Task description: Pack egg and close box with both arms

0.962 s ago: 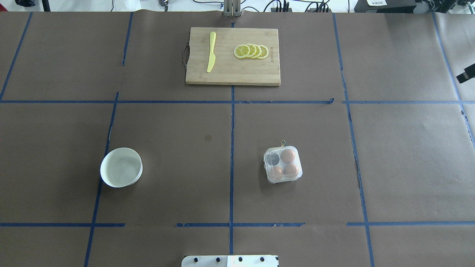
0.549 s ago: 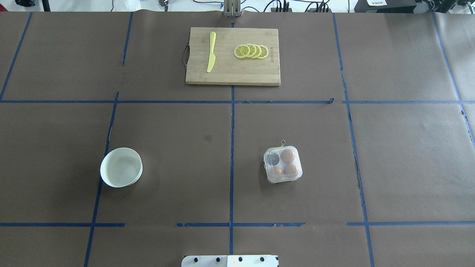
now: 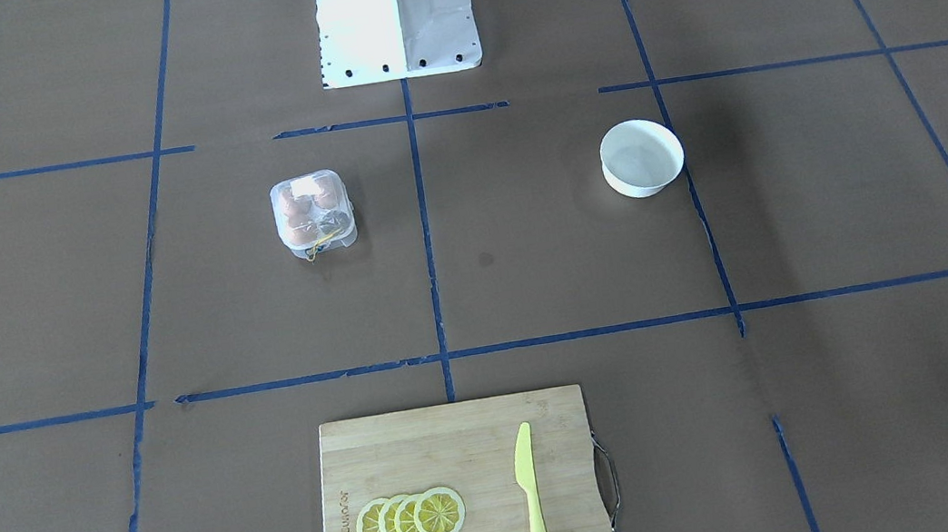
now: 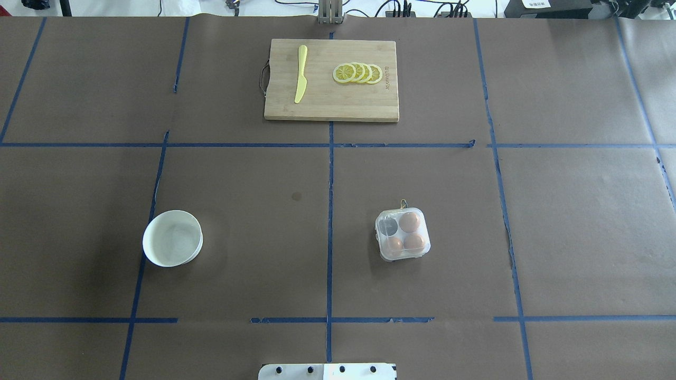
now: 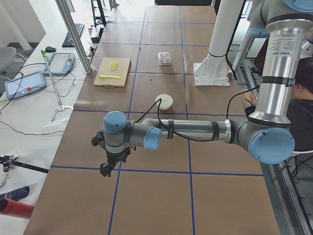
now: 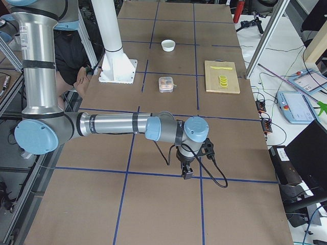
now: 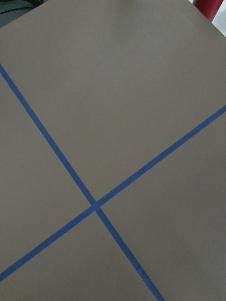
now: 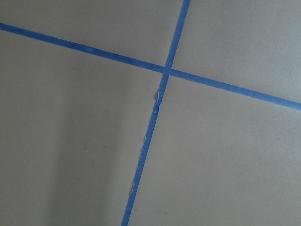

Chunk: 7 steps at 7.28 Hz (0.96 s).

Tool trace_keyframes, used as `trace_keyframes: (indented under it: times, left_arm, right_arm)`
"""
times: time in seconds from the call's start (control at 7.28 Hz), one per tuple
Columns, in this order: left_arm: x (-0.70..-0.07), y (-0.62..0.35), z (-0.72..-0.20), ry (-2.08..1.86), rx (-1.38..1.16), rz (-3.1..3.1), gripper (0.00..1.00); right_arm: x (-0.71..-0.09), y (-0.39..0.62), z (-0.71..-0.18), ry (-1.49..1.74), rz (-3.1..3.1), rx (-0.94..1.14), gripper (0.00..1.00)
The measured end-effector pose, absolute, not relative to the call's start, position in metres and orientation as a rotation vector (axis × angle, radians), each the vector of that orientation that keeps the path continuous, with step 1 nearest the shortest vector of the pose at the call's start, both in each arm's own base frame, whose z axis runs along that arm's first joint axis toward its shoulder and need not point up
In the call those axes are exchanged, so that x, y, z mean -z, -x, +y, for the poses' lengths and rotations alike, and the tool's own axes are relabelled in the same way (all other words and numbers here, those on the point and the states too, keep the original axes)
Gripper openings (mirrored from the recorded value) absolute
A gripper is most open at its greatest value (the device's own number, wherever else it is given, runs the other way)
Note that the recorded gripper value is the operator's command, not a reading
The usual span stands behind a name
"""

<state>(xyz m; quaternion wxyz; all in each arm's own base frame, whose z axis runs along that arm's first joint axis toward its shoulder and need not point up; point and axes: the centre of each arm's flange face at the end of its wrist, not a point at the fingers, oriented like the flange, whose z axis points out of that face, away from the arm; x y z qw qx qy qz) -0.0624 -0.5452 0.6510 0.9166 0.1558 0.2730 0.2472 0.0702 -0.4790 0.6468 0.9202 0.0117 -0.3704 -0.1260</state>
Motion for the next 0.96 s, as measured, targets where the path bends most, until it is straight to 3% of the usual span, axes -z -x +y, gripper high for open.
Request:
trace_keyframes:
  times: [0.55, 0.96]
  left_arm:
    - [-0.645, 0.051, -0.536, -0.259, -0.331, 0.732, 1.0]
    - [-0.597, 0.05, -0.529, -0.216, -0.296, 0.765, 1.0]
  right_arm:
    - [-0.665, -0.098, -0.434, -0.033, -0.855, 0.102, 1.0]
    - [-0.655, -0.099, -0.42, -0.038, -0.841, 0.075, 1.0]
